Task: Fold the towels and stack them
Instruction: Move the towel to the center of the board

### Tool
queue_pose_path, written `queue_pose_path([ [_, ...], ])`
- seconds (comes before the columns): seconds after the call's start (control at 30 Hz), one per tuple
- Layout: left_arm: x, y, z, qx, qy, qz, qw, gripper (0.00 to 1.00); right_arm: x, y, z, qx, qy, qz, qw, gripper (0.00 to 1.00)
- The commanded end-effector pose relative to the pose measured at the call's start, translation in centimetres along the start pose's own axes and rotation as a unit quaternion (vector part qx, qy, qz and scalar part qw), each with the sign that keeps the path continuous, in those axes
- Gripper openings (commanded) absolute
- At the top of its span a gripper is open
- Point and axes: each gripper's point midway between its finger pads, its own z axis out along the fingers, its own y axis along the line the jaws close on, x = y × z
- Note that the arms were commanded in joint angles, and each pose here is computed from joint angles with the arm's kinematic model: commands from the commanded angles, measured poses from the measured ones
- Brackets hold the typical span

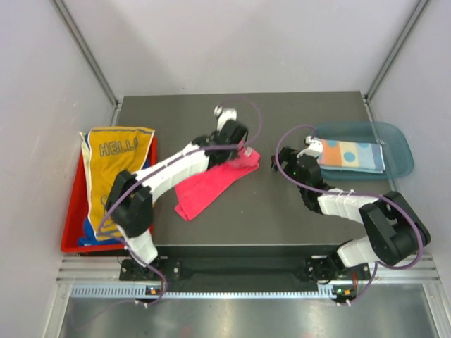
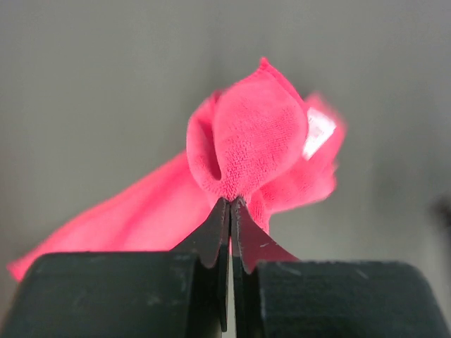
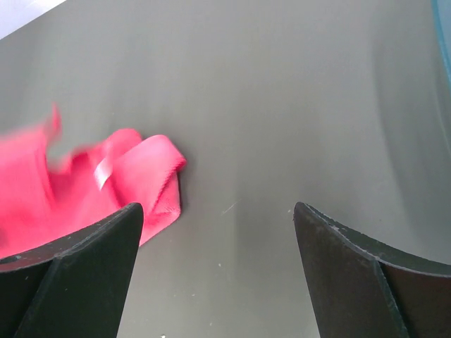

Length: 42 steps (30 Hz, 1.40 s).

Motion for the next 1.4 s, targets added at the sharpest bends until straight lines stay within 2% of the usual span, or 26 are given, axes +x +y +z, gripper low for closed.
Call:
queue_pose_path([
  [0.0,2.6,0.8,-2.3,0.039,-0.012,-0.093,0.995,0.00,-1.7,1.6,0.7,-0.024,-0.020,0.014,0.999,0.87],
  [0.03,3.3,1.0,-3.1,0.053,-0.010,-0.107,0.993,0.00,-1.4,1.7,0.8,-0.027,-0.012,0.010,1.000,0.87],
  [0.07,6.6,1.8,-2.3,0.053,0.014,-0.105,0.993,0.00,-1.1,2.2,1.1,-0.035,-0.003,0.008,0.999,0.86],
  [0.17,10.7,2.5,-2.2,0.061,0.051,-0.130,0.988,0.00,0.3,3.8,1.8,-0.052,0.028,-0.009,0.998,0.84],
  [0.27,13.3,3.3,-2.0,0.058,0.075,-0.141,0.986,0.00,2.0,6.0,2.1,-0.062,0.058,-0.041,0.996,0.82],
  [0.33,13.2,3.0,-2.4,0.075,0.067,-0.156,0.983,0.05,2.8,7.0,1.9,-0.071,0.079,-0.054,0.993,0.76],
  [0.37,13.9,3.4,-2.5,0.073,0.073,-0.161,0.981,0.15,2.8,7.3,1.9,-0.072,0.085,-0.057,0.992,0.75],
  [0.43,13.3,3.6,-3.3,0.081,0.058,-0.175,0.980,0.21,3.1,7.7,1.4,-0.071,0.100,-0.068,0.990,0.72],
  [0.47,13.9,4.4,-3.4,0.071,0.056,-0.179,0.980,0.27,2.0,8.2,1.2,-0.069,0.089,-0.070,0.991,0.71],
  [0.57,13.4,6.1,-4.5,0.057,0.028,-0.192,0.979,0.33,2.2,9.0,0.3,-0.076,0.098,-0.101,0.987,0.71],
  [0.77,10.8,7.0,-6.1,0.073,-0.038,-0.207,0.975,0.35,4.0,11.3,0.3,-0.110,0.131,-0.148,0.974,0.66],
  [1.13,7.9,7.1,-6.0,0.064,-0.073,-0.190,0.977,0.45,5.9,14.2,2.7,-0.124,0.174,-0.219,0.952,0.62],
  [1.37,6.0,8.7,-4.6,0.070,-0.072,-0.205,0.973,0.46,7.8,14.9,3.0,-0.131,0.195,-0.247,0.940,0.60],
])
